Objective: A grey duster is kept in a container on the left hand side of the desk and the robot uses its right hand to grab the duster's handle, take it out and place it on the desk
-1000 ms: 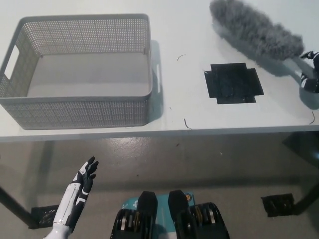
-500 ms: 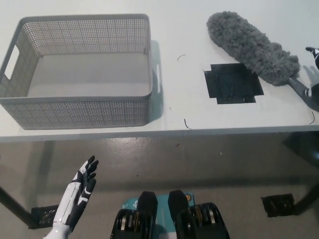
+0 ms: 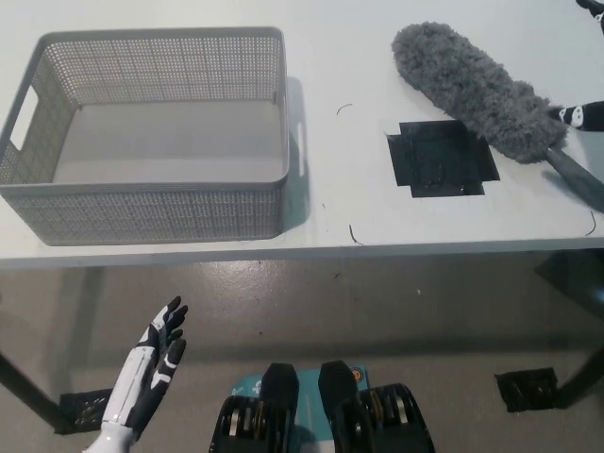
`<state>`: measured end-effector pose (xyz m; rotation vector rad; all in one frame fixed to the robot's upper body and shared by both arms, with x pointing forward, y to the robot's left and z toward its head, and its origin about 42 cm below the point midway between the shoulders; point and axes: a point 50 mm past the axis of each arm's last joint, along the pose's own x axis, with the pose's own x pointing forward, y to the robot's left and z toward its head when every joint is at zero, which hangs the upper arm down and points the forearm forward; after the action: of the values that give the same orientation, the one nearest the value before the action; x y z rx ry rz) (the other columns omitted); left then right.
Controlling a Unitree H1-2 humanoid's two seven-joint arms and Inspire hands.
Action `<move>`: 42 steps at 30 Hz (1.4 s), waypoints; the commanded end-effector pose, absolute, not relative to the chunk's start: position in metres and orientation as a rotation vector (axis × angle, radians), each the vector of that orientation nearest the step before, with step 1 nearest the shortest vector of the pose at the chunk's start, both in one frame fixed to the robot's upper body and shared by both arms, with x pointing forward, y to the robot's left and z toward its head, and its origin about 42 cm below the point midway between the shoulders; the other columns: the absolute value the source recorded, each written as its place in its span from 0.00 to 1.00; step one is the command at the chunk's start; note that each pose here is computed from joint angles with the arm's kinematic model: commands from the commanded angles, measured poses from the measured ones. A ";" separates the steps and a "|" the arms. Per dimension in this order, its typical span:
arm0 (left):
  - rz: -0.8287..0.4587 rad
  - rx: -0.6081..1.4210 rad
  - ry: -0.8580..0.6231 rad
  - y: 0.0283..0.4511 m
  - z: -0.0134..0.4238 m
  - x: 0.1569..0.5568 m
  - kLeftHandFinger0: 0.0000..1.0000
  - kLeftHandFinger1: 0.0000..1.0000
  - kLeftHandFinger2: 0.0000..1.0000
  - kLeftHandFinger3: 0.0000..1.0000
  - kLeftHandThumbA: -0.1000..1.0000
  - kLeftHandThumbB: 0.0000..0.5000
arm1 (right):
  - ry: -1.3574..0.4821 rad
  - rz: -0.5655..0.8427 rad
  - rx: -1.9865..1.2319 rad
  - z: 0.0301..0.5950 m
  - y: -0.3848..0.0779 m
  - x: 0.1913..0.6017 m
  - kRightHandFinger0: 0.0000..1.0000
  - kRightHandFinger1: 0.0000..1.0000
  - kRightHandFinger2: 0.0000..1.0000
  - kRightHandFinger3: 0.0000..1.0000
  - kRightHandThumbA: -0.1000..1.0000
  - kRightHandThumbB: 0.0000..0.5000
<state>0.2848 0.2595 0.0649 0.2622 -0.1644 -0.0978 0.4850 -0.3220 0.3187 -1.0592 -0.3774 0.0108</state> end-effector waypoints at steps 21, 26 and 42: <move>-0.106 0.253 -0.224 0.253 0.071 0.287 1.00 1.00 1.00 1.00 1.00 0.19 | -1.028 0.002 -0.221 0.260 -0.191 0.140 1.00 1.00 1.00 1.00 1.00 0.78; -0.116 0.255 -0.218 0.252 0.070 0.286 1.00 1.00 1.00 1.00 1.00 0.17 | -0.756 -0.039 -0.235 0.192 -0.204 0.198 1.00 1.00 1.00 1.00 1.00 0.61; -0.128 0.258 -0.224 0.251 0.072 0.280 1.00 1.00 1.00 1.00 1.00 0.17 | -0.236 -0.043 -0.224 0.057 -0.233 0.255 1.00 1.00 1.00 1.00 1.00 0.74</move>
<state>0.2803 0.2533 0.0601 0.2473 -0.1537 -0.1035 0.2460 -0.2294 0.0493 -0.3733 -0.1452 0.0160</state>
